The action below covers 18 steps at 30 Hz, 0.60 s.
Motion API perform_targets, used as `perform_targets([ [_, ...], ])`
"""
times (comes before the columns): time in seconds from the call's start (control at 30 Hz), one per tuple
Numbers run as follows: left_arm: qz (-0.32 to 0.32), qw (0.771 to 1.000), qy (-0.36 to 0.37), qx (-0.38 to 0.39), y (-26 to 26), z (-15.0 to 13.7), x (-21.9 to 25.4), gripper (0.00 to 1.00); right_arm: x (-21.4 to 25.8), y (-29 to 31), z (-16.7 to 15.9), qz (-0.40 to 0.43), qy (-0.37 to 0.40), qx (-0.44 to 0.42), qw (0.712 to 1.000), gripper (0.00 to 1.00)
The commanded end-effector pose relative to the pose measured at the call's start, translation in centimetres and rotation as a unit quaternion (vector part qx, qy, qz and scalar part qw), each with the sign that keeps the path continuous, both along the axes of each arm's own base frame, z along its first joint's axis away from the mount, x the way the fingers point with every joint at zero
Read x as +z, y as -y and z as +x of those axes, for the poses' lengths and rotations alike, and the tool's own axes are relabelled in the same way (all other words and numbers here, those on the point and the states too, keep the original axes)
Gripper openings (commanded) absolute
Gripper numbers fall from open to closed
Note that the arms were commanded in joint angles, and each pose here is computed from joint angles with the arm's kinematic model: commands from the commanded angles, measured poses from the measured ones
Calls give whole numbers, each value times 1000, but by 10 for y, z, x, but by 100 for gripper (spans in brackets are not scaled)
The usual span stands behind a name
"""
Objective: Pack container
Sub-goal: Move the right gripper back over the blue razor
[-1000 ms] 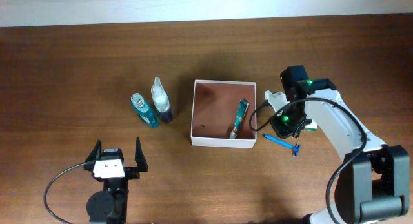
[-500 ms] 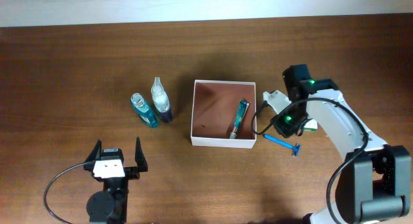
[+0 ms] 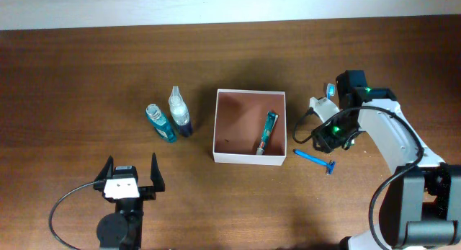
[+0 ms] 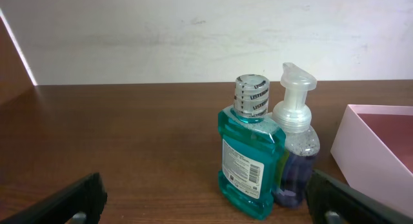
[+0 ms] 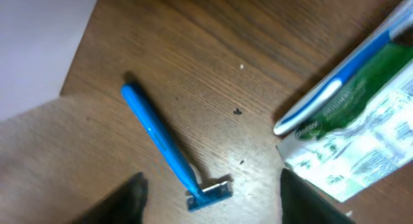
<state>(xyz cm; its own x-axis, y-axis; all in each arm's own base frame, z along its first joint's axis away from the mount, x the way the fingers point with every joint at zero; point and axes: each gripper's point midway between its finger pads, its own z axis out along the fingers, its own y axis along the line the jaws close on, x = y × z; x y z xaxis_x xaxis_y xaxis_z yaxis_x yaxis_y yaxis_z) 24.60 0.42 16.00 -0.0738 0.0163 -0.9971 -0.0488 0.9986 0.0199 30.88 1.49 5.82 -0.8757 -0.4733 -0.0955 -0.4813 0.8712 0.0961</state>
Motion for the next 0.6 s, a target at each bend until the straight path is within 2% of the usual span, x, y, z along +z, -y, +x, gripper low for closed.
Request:
perform_targets([
  [0.0,9,1000,0,-6,2,0,-2,100,2,-5,3,15,12,0,1000,72],
  [0.1,9,1000,0,-6,2,0,-2,99,2,-4,4,15,14,0,1000,75],
  [0.27,9,1000,0,-6,2,0,-2,99,2,-4,4,15,14,1,1000,75],
  [0.3,9,1000,0,-6,2,0,-2,99,2,-5,4,15,15,11,1000,73],
  [0.33,9,1000,0,-6,2,0,-2,100,1,-5,-3,14,7,50,999,64],
  [0.4,9,1000,0,-6,2,0,-2,100,1,-5,-11,14,-4,89,996,54],
  [0.57,9,1000,0,-6,2,0,-2,100,1,-5,-16,14,-8,128,992,52],
])
